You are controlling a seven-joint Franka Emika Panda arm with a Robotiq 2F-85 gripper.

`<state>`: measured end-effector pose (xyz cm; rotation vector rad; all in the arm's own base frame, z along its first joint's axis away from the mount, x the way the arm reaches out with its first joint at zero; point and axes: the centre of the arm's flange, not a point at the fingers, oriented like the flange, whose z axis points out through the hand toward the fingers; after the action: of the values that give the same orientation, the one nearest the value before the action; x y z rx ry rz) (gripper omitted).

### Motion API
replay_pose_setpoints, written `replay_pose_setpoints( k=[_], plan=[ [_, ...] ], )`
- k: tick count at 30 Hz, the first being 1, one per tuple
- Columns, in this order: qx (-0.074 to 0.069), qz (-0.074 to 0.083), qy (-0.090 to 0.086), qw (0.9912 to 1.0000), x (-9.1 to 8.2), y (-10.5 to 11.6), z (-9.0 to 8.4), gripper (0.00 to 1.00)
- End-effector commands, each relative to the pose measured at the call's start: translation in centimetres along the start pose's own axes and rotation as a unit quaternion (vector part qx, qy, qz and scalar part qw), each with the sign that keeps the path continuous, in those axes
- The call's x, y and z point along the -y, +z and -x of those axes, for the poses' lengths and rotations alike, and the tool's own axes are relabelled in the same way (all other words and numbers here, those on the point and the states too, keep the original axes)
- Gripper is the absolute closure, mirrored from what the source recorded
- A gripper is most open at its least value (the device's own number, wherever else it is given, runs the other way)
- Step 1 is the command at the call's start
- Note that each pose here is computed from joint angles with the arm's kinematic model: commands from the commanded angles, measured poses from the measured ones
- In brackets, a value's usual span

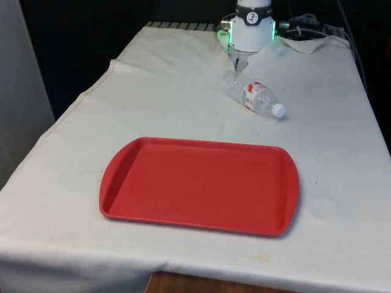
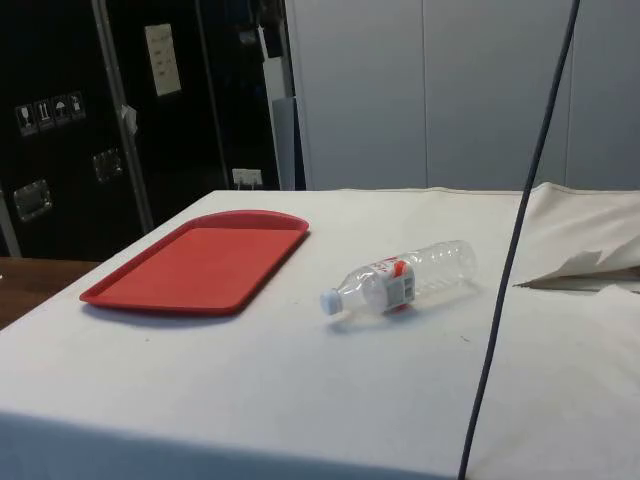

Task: Place the bottle upright on the tray.

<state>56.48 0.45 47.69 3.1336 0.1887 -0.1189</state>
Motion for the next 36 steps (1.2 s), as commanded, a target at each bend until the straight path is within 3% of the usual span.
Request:
replay_pose_setpoints(
  k=[1,2,9,10,11,17,19,20,27,28,29,36],
  plan=[
    [0.0,0.0,0.0,1.0,0.1,0.0,0.2,0.0],
    [-0.006,0.002,0.0,0.99998,0.5,-0.2,0.6,0.0],
    [-0.01,0.001,-0.002,0.99995,1.2,0.3,2.1,0.0],
    [-0.004,-0.002,-0.004,0.99998,1.1,0.5,2.0,0.0],
    [-0.011,0.001,-0.003,0.99994,1.4,0.4,2.3,0.0],
    [-0.013,0.0,-0.006,0.9999,2.1,0.6,3.5,0.0],
    [-0.007,-0.003,-0.008,0.99993,2.2,0.8,3.6,0.0],
    [-0.015,0.0,-0.007,0.99987,2.5,0.7,4.0,0.0],
    [-0.018,0.0,-0.01,0.99979,3.4,1.0,5.3,0.0],
    [-0.012,-0.004,-0.011,0.99986,3.1,1.0,5.0,0.0],
    [-0.018,0.0,-0.01,0.99978,3.5,1.1,5.5,0.0],
    [-0.021,0.0,-0.013,0.9997,4.2,1.3,6.5,0.0]
  ],
)
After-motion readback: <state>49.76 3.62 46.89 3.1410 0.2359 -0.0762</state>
